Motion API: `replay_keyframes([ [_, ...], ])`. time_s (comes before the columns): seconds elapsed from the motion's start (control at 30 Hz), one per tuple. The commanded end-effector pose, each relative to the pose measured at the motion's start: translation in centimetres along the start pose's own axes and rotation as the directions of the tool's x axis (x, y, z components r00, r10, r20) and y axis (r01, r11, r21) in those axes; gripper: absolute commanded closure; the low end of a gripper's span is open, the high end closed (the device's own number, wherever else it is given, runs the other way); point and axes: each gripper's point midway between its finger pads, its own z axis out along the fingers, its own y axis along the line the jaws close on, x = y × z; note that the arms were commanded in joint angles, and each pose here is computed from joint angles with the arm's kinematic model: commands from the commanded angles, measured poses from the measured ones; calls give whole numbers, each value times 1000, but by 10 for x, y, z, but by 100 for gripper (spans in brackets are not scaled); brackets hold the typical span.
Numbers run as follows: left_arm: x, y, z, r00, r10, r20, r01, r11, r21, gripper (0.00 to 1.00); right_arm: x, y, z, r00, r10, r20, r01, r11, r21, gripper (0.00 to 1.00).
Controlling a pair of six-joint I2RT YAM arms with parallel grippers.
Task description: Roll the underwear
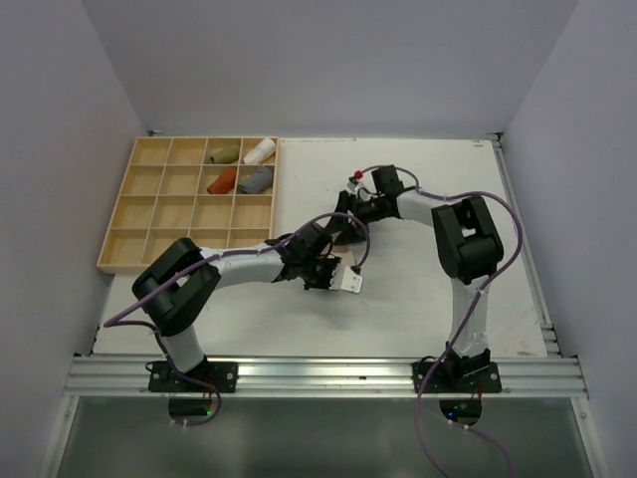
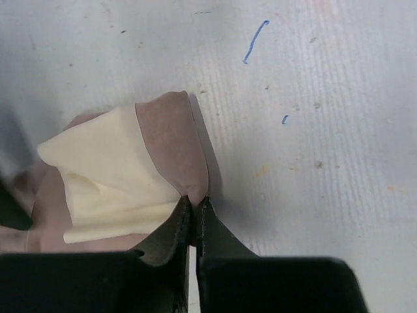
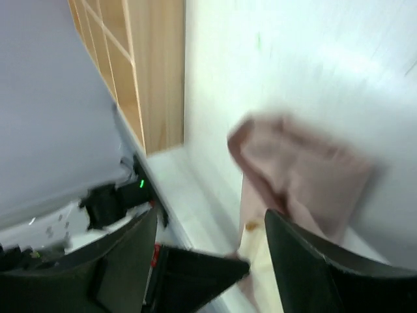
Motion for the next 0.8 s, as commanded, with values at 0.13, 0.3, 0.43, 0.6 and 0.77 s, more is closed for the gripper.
replay_keyframes([
  [0.13, 5, -53, -5, 972, -223, -69, 233, 943, 237, 100, -91, 45, -137, 818, -551, 165, 475, 809, 346, 9],
  [0.3, 7, -61, -9, 904, -414, -104, 420, 821, 387, 100, -87, 94, -195, 498, -862, 100, 717, 474, 512, 1],
  [0.43, 8, -39, -12, 822, -560, -105, 538, 700, 470, 100, -82, 106, -234, 337, -936, 102, 653, 310, 691, 1],
  [0.6, 24, -19, -7, 756, -641, -135, 613, 620, 491, 100, -10, 89, -226, 215, -968, -132, 848, 117, 517, 1],
  [0.77, 46, -25, 7, 726, -652, -218, 653, 556, 514, 100, 80, 53, -179, 126, -974, -188, 980, 94, 173, 10],
])
